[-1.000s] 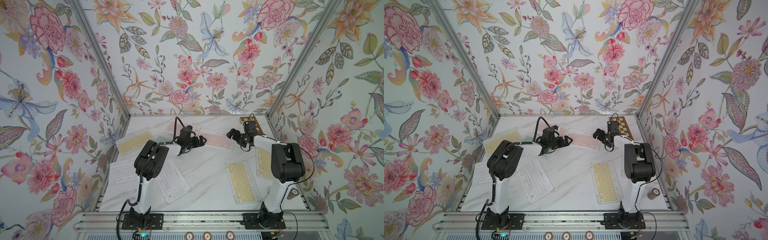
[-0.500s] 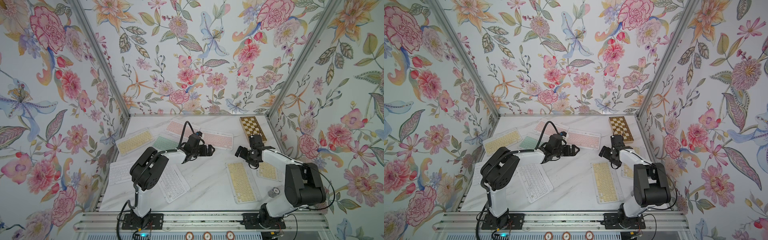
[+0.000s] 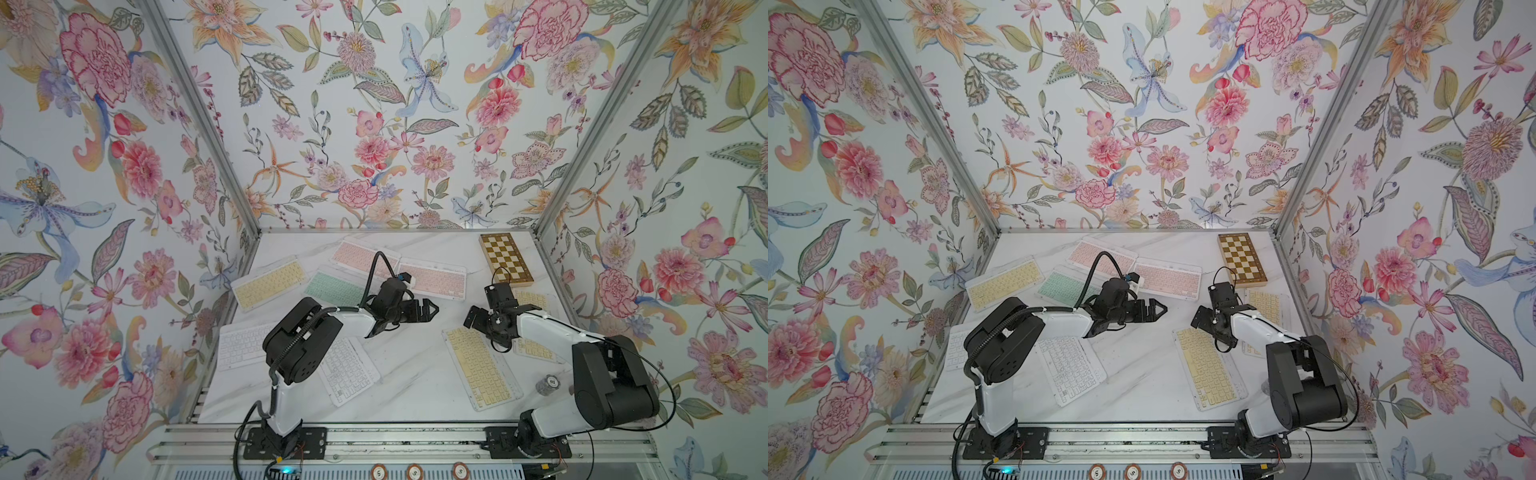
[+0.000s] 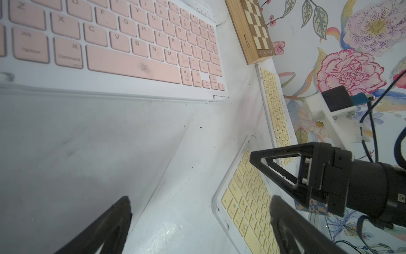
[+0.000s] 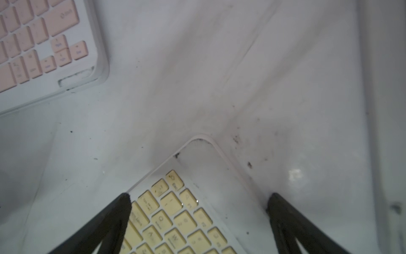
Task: Stack the numeric keypads
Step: Move the numeric keypad to the center of the board.
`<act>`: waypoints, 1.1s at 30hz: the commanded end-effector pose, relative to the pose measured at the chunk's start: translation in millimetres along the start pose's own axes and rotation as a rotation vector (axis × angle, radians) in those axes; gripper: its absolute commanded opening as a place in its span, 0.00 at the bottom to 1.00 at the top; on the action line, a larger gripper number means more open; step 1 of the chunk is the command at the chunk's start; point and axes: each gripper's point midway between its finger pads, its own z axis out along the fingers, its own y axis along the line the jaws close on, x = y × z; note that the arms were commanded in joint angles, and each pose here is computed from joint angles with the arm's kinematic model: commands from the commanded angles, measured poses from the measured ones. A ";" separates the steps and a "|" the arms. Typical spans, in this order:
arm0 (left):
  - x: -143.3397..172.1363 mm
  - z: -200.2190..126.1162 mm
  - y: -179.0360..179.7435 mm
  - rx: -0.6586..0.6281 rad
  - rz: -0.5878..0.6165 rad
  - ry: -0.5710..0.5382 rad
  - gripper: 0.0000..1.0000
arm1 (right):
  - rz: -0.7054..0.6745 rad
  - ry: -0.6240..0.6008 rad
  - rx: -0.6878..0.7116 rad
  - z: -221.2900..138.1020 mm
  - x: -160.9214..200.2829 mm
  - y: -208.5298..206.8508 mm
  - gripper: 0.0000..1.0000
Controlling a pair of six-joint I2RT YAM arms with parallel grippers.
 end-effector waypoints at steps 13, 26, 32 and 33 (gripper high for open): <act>1.2 -25.8 14.0 -0.004 -0.022 -0.015 0.99 | -0.022 0.015 -0.036 -10.7 -16.4 41.5 0.99; 1.6 -13.6 1.9 0.056 -0.018 0.001 0.99 | 0.049 0.105 0.031 -41.8 39.6 -31.0 0.99; 6.0 -17.0 5.8 0.058 -0.029 -0.003 0.99 | 0.012 0.147 -0.003 -41.1 61.7 -9.1 0.99; 7.3 -17.4 6.1 0.062 -0.033 -0.003 0.99 | 0.006 0.158 -0.003 -38.3 64.5 -6.0 0.99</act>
